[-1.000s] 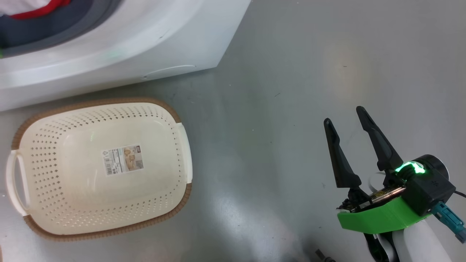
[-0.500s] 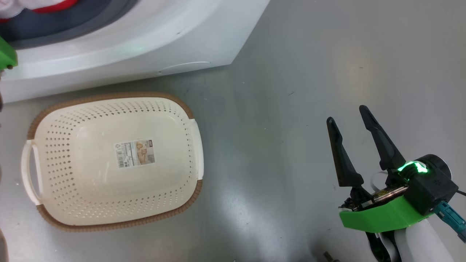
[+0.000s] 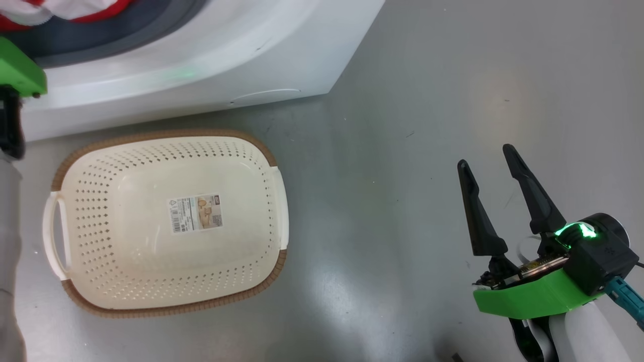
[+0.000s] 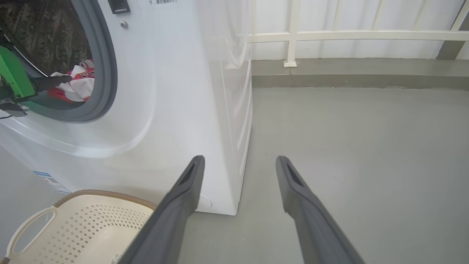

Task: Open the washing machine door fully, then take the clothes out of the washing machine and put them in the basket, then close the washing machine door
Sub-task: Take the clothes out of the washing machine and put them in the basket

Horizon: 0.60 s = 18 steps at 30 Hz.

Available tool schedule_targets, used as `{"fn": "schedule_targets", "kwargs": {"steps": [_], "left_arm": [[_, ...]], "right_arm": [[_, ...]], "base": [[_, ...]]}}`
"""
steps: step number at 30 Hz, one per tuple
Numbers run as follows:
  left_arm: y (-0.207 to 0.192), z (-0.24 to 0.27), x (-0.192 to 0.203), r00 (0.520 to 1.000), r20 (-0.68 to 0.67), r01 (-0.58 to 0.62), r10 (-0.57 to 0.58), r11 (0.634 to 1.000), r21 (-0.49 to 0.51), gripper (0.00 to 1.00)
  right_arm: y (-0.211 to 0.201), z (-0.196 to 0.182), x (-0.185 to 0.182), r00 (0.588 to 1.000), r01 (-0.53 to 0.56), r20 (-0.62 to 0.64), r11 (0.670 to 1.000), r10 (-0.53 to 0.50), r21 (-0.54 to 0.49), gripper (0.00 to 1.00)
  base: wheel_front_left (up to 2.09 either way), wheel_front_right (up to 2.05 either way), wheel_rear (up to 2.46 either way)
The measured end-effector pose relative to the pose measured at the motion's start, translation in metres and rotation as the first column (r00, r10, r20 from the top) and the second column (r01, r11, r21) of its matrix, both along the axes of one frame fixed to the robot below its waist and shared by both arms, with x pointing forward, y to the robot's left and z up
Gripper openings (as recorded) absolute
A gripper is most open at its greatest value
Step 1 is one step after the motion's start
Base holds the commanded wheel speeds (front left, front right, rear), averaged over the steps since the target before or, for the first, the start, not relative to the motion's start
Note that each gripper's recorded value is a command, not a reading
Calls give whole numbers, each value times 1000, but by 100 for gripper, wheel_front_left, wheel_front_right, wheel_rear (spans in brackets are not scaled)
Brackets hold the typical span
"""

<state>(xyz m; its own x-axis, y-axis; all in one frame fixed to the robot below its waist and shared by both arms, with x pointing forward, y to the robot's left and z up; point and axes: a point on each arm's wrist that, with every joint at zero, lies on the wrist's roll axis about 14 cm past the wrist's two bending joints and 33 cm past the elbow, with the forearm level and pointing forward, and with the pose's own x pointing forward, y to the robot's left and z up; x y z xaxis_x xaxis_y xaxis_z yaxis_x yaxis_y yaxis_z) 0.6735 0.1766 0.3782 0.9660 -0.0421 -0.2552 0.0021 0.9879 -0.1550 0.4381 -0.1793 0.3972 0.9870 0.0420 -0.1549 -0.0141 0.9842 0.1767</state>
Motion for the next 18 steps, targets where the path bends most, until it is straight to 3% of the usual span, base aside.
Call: {"fn": "schedule_targets", "kwargs": {"steps": [18], "left_arm": [[-6, 23, -33, 992, 117, 40, -44, 998, 38, 0]], "right_arm": [[10, 10, 5, 999, -26, 34, 1000, 25, 17, 100]], "base": [[0, 0, 0]]}}
